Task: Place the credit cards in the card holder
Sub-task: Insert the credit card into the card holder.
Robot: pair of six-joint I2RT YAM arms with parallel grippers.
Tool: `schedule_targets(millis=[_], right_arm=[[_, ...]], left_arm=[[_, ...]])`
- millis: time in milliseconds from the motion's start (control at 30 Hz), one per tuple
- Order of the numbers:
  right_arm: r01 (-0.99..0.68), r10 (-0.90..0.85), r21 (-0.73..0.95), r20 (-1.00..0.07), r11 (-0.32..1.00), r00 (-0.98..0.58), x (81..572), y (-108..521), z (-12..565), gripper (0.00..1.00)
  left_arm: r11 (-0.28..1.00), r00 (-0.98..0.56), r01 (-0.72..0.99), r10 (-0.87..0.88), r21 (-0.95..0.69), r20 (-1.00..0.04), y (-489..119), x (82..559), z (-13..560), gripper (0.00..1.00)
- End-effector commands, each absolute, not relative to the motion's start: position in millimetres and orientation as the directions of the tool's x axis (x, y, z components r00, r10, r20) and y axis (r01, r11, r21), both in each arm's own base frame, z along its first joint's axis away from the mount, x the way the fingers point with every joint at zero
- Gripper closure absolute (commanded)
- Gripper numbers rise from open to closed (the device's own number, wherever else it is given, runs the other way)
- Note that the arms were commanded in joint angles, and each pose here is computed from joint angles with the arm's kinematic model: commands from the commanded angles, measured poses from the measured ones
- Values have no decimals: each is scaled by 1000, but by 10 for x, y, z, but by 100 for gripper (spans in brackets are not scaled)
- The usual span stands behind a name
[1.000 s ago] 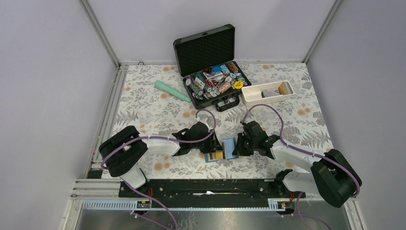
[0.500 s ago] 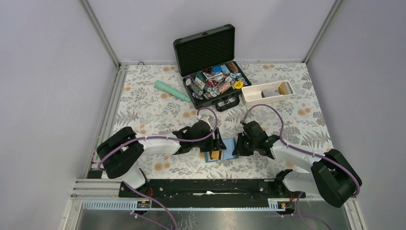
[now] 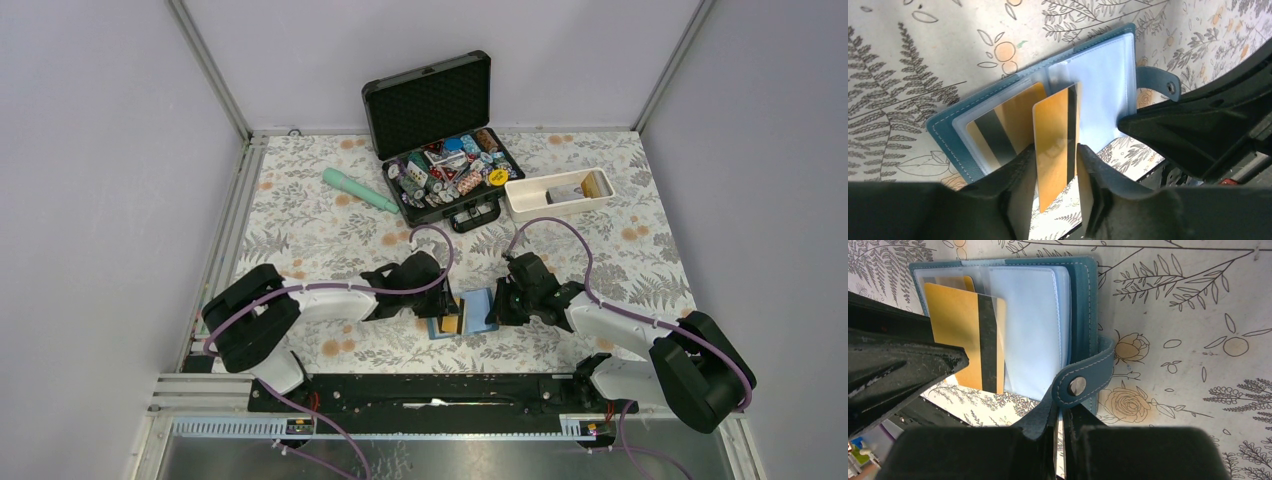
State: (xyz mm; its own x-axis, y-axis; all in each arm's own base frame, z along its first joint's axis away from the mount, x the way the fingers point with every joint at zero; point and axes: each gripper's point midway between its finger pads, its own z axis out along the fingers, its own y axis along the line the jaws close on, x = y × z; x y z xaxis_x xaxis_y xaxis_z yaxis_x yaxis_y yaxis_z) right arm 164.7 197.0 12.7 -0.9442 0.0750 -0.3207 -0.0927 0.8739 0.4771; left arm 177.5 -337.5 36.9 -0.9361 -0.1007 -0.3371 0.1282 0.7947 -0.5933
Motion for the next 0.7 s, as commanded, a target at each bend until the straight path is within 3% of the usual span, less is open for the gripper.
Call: schedule_targets(millis=[0, 200, 667], right_arm=[[-93, 54, 415, -328, 905, -943, 1601, 1836, 20, 100], [-96, 52, 417, -331, 904, -942, 1611, 1846, 27, 100], [-101, 48, 424, -326, 900, -944, 1604, 1863, 32, 100]], left_arm=[[869, -946, 85, -83, -487, -313, -3120, 1694, 93, 70], [852, -943, 32, -147, -523, -298, -3121, 1689, 46, 99], [746, -897, -103, -356, -658, -263, -3149, 1747, 27, 100]])
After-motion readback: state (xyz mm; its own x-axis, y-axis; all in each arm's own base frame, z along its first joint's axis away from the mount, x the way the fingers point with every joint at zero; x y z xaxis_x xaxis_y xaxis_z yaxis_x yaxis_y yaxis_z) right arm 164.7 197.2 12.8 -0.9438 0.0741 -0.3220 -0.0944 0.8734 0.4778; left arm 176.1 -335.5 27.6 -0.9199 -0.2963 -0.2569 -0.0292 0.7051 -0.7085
